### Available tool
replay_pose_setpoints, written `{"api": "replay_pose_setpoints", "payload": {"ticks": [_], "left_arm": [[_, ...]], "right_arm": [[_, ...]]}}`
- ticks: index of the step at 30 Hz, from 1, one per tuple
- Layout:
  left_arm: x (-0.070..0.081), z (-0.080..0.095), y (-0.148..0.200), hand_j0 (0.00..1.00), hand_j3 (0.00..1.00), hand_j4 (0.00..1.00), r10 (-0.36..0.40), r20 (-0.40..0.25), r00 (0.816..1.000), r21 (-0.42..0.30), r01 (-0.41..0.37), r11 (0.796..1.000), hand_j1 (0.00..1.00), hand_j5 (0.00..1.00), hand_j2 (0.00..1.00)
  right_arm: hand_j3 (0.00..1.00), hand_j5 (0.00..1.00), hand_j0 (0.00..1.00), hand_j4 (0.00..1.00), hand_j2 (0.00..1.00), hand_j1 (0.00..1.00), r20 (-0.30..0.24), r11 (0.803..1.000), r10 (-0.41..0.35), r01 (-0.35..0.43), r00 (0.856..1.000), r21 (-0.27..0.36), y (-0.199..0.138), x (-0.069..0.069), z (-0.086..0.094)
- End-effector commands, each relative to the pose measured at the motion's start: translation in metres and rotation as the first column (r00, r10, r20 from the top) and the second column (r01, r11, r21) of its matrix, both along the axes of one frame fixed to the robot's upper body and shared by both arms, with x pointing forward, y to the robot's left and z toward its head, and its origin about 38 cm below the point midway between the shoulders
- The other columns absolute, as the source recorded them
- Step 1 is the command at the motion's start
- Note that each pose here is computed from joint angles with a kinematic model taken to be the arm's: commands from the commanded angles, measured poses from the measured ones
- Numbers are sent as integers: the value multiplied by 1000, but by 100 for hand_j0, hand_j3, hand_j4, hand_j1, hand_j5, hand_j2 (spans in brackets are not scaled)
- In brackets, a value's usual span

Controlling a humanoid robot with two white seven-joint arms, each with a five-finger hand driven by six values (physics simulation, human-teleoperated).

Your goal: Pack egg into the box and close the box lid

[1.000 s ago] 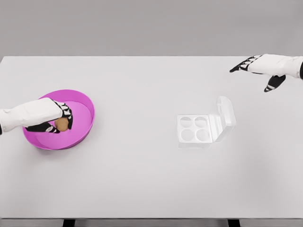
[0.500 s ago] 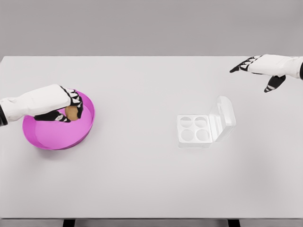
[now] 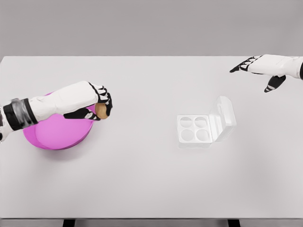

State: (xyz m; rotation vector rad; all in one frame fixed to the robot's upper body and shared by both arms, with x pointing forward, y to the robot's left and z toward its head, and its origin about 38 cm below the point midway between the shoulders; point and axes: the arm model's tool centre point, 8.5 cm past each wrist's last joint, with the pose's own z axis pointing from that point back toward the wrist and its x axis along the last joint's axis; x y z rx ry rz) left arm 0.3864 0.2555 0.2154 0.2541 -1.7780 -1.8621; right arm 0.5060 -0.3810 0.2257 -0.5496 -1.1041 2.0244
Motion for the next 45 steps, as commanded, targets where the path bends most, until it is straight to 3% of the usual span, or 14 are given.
{"api": "replay_pose_setpoints", "payload": {"ticks": [1, 10, 14, 30, 45], "left_arm": [[0, -2, -14, 33, 33, 33, -16, -5, 1000, -48, 16, 999, 33, 33, 33], [-2, -10, -52, 33, 33, 33, -70, -15, 997, -137, 67, 988, 33, 33, 33], [-4, -14, -74, 33, 33, 33, -108, -18, 994, -152, 104, 983, 33, 33, 33], [-6, -21, -137, 33, 33, 33, -136, 8, 991, -207, 135, 969, 33, 33, 33], [1, -49, -188, 33, 33, 33, -183, -71, 981, -196, 166, 966, 33, 33, 33]], "right_arm": [[100, 100, 100, 100, 100, 100, 2, 1000, -3, 3, 1000, 6, 0, 0, 1], [100, 100, 100, 100, 100, 100, 2, 1000, -3, 3, 1000, 6, 0, 0, 1], [100, 100, 100, 100, 100, 100, 2, 1000, -3, 3, 1000, 6, 0, 0, 1], [100, 100, 100, 100, 100, 100, 0, 1000, -5, 5, 1000, 3, -1, 0, 0], [100, 100, 100, 100, 100, 100, 1, 1000, -6, 6, 1000, 3, -2, 0, 0]]}}
